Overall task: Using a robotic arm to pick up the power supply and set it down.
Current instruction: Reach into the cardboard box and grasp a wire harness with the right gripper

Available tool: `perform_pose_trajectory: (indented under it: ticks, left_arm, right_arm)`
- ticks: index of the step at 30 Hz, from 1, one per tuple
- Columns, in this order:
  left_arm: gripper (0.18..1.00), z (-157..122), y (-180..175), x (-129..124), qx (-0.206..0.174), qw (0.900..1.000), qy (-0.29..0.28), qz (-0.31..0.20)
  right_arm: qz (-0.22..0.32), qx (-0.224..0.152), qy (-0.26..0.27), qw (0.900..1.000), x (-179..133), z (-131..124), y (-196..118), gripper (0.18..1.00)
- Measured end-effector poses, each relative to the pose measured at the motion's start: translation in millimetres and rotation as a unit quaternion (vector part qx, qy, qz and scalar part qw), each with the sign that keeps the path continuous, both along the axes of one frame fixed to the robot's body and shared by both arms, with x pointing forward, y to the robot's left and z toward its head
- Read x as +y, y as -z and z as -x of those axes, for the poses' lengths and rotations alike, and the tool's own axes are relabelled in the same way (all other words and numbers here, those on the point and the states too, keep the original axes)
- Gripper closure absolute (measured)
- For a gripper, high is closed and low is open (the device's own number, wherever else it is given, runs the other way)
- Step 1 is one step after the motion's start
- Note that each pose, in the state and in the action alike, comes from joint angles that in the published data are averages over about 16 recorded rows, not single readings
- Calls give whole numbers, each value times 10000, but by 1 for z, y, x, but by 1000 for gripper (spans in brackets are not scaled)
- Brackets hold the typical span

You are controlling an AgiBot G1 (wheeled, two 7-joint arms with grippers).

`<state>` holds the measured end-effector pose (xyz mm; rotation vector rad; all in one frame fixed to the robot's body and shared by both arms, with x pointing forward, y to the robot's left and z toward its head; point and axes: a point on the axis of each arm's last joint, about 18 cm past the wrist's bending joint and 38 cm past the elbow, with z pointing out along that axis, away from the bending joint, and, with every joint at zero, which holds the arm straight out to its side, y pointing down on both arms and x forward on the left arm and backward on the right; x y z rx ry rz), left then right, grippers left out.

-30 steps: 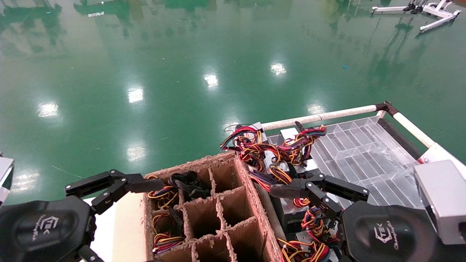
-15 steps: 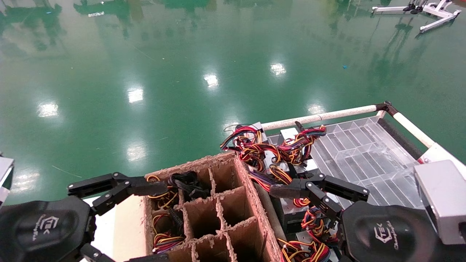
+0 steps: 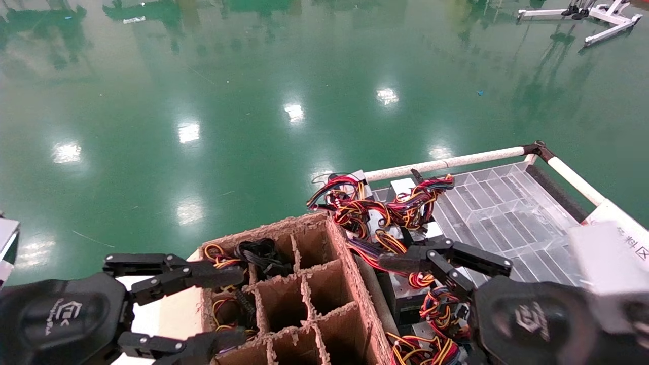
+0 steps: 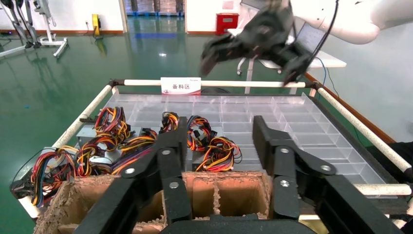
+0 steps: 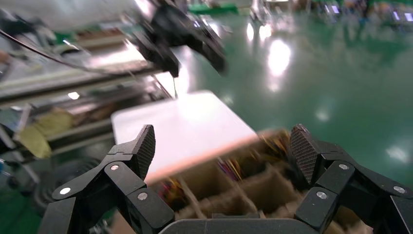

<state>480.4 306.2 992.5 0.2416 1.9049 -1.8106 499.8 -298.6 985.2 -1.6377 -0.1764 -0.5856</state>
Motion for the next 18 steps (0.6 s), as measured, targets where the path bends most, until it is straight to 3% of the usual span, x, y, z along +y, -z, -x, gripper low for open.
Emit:
perform_pose_trajectory:
  ticks: [9, 18]
  left_arm:
    - [762, 0, 0, 0, 0, 10000, 0, 0]
    - [902, 0, 0, 0, 0, 10000, 0, 0]
  right_arm:
    - [407, -9, 401, 9984, 32, -62, 9, 178]
    - [1066, -334, 645, 9916, 94, -128, 12, 178]
